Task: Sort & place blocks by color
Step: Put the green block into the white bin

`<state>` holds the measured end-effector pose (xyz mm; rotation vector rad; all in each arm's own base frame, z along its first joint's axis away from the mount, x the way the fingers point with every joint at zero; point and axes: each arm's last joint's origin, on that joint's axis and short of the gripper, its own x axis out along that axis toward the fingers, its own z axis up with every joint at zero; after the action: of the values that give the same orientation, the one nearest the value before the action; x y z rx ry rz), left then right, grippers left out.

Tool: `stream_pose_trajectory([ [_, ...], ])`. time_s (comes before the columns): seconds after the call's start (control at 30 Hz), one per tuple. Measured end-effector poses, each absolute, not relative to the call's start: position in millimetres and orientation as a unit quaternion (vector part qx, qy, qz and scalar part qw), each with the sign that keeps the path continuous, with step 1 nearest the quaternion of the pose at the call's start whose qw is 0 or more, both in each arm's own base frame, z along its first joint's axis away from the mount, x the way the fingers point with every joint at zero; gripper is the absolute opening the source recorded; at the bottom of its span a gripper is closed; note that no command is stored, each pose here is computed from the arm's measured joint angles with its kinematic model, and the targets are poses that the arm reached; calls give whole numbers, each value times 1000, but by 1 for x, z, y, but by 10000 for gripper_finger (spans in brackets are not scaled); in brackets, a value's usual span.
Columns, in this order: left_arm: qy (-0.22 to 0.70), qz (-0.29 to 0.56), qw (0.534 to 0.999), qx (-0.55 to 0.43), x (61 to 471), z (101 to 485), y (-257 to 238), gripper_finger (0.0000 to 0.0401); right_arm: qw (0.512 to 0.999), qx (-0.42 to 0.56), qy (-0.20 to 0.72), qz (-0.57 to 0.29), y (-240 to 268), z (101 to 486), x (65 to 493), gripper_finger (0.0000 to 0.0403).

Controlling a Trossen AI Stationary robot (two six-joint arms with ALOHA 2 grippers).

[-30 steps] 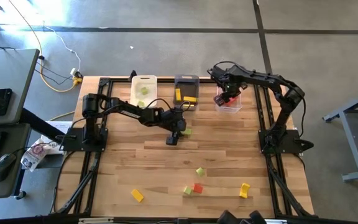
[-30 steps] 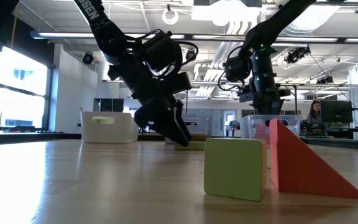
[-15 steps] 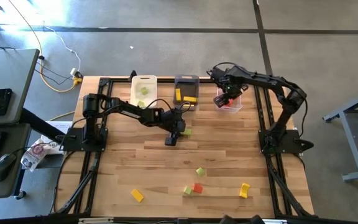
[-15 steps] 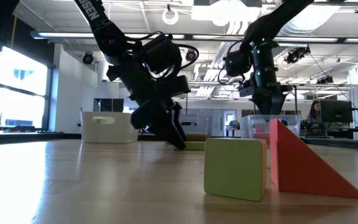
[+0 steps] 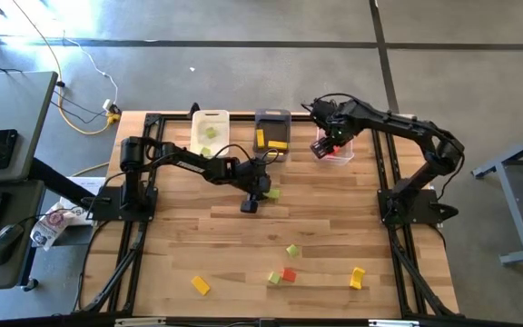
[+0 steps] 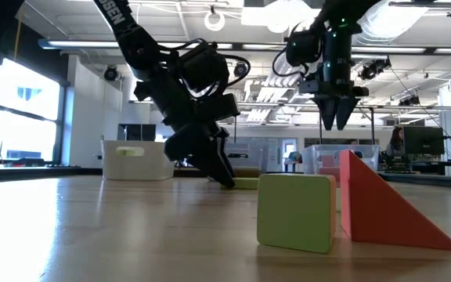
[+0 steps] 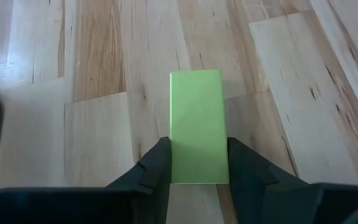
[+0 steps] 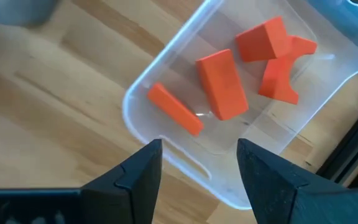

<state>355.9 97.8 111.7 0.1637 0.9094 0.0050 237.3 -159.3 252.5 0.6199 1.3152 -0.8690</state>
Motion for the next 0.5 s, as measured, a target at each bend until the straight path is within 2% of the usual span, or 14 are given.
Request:
stream_pose_trajectory([
  [0.5, 441, 12, 895, 61, 356, 111, 98, 98, 691, 233, 579, -364, -116, 261, 256, 195],
])
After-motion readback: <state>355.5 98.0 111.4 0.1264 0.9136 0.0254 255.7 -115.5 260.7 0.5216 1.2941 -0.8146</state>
